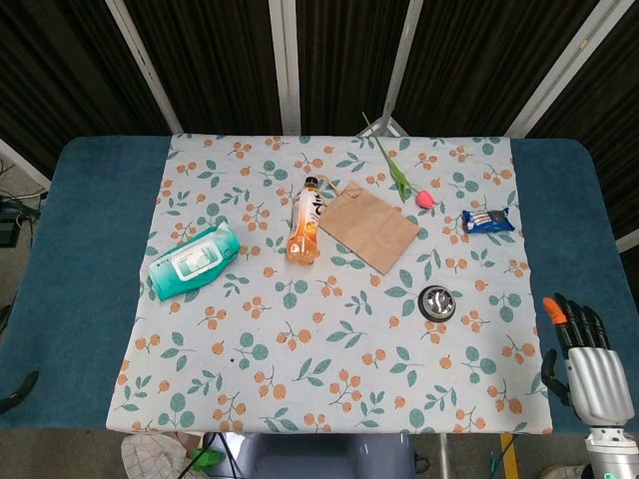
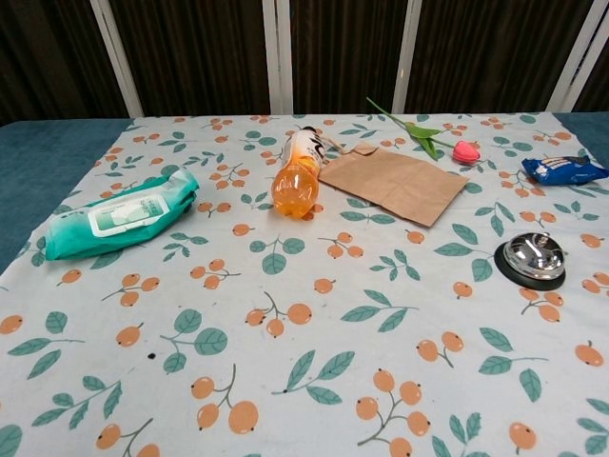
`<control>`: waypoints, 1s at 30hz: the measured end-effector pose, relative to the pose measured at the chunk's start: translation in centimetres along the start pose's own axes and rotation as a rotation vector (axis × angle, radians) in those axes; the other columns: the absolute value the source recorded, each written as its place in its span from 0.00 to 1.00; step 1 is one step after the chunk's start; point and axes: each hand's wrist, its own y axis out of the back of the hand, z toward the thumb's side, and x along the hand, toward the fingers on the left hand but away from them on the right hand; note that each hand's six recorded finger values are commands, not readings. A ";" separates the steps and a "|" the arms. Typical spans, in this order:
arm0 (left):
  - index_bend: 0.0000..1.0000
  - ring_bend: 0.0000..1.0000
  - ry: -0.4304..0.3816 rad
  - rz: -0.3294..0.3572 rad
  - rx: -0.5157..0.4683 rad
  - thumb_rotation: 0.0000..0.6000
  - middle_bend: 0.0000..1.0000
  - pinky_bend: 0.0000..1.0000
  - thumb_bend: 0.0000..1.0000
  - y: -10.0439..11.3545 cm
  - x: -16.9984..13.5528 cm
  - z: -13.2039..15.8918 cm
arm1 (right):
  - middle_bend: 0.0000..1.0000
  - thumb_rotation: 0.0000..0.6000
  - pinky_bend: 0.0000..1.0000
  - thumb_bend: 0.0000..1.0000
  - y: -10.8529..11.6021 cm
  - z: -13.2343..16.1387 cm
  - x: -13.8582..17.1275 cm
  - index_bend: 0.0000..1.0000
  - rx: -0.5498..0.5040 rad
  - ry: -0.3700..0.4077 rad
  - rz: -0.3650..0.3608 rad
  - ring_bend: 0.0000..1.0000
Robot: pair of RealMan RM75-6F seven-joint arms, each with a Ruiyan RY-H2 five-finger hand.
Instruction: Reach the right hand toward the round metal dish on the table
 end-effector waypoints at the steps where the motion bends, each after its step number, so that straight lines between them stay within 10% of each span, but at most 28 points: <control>1: 0.05 0.00 -0.004 -0.003 -0.001 1.00 0.00 0.10 0.33 0.0 -0.1 0.1 | 0.00 1.00 0.00 0.79 -0.2 0.2 -0.1 0.00 -0.006 0.003 0.003 0.00; 30: 0.05 0.00 0.028 0.013 -0.003 1.00 0.00 0.10 0.33 0.2 0.0 -0.5 | 0.00 1.00 0.00 0.79 -9.5 6.8 -10.7 0.00 -0.089 0.086 0.148 0.00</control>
